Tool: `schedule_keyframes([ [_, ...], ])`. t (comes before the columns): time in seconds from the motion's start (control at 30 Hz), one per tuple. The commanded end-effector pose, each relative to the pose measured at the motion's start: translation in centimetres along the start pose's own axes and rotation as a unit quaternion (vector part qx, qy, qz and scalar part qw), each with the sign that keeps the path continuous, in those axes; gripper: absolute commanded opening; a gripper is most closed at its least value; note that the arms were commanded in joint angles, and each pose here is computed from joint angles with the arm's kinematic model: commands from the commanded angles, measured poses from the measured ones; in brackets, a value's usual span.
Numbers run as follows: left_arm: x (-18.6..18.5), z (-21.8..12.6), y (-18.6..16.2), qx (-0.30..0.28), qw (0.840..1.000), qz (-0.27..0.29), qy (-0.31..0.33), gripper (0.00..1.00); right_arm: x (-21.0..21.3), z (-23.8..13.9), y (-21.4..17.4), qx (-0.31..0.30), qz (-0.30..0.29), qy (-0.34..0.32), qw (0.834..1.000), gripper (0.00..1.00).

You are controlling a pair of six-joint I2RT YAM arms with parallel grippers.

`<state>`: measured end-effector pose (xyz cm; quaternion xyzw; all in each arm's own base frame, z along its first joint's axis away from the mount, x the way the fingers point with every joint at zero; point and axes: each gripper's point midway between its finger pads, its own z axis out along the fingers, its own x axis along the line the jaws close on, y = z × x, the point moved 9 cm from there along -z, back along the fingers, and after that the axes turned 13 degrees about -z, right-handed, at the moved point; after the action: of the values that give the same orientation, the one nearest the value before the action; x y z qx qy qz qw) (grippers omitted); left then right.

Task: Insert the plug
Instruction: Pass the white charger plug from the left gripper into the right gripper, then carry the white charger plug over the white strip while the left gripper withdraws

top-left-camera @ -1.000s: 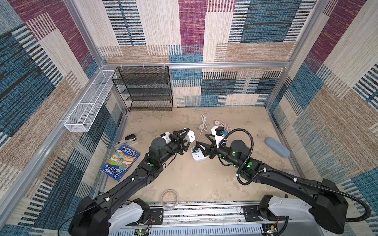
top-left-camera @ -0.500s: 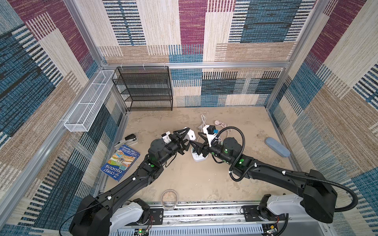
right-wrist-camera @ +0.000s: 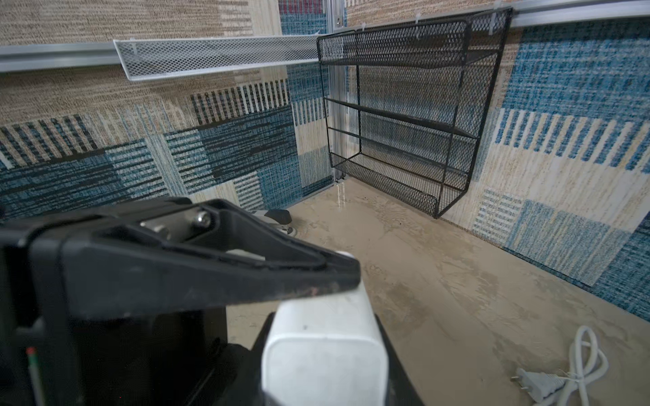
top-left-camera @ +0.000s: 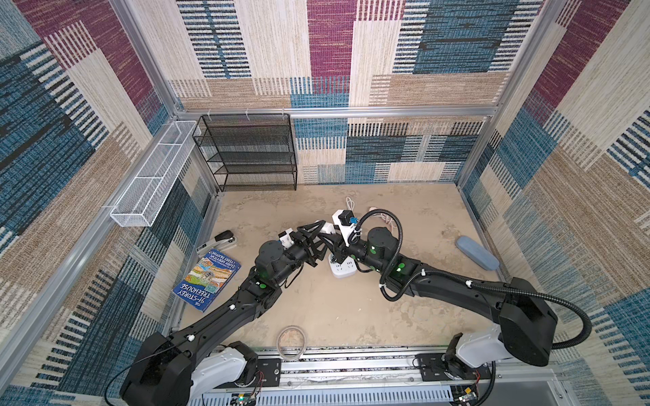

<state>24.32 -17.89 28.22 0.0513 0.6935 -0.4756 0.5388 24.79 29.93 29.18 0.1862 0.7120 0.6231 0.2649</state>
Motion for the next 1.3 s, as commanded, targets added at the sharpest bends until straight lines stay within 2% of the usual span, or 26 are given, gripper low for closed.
schedule_keyframes([
  [0.0,-0.9,0.1,-1.0,0.045,0.998,0.03,-0.033,0.0,-0.4,-0.1,0.8,-0.016,0.031,-0.02,0.999,0.0],
  [0.07,-0.9,0.2,-0.8,0.045,0.998,0.038,-0.033,0.22,-0.5,-0.1,0.9,-0.01,0.037,-0.023,0.999,0.0],
  [0.13,-0.7,0.4,-0.3,0.043,0.998,0.044,-0.027,0.67,-0.6,0.0,0.9,0.005,0.042,-0.03,0.999,0.0],
  [0.2,-0.7,0.5,0.4,0.04,0.998,0.052,-0.017,0.94,-0.7,0.0,0.8,0.022,0.046,-0.036,0.998,0.0],
  [0.23,-0.7,0.5,0.9,0.035,0.998,0.055,-0.011,1.0,-0.8,0.0,0.7,0.035,0.048,-0.04,0.997,0.0],
  [0.37,-1.1,-0.1,3.5,0.003,0.996,0.08,0.027,1.0,-1.1,-0.7,0.6,0.075,0.059,-0.052,0.994,0.0],
  [0.47,-1.1,-1.0,5.6,-0.036,0.988,0.115,0.095,1.0,-1.2,-1.6,0.7,0.097,0.076,-0.061,0.991,0.0],
  [0.6,-1.5,-1.8,6.9,-0.067,0.97,0.177,0.151,1.0,-1.4,-2.9,1.2,0.125,0.102,-0.069,0.984,0.0],
  [0.7,-2.0,-1.9,7.2,-0.064,0.959,0.218,0.172,0.99,-1.6,-3.8,1.9,0.153,0.116,-0.071,0.979,0.0],
  [0.77,-2.4,-1.8,7.0,-0.055,0.944,0.265,0.19,0.99,-1.7,-4.0,2.5,0.174,0.125,-0.069,0.974,0.0],
  [0.93,-3.2,-2.0,6.4,-0.052,0.882,0.373,0.283,0.96,-2.5,-4.1,3.1,0.234,0.152,-0.075,0.957,0.0],
  [0.97,-3.1,-2.2,6.3,-0.06,0.865,0.395,0.303,0.95,-2.8,-4.0,3.0,0.247,0.161,-0.074,0.953,0.0],
  [1.1,-2.1,-3.3,6.2,-0.121,0.773,0.479,0.398,0.94,-5.0,-3.7,2.1,0.274,0.203,-0.075,0.937,0.0],
  [1.2,-0.9,-3.9,6.6,-0.148,0.736,0.502,0.43,0.94,-6.7,-3.2,1.2,0.298,0.213,-0.088,0.926,0.0],
  [1.27,-0.2,-4.1,7.0,-0.151,0.725,0.506,0.443,0.93,-7.3,-2.8,0.6,0.318,0.206,-0.099,0.92,0.0],
])
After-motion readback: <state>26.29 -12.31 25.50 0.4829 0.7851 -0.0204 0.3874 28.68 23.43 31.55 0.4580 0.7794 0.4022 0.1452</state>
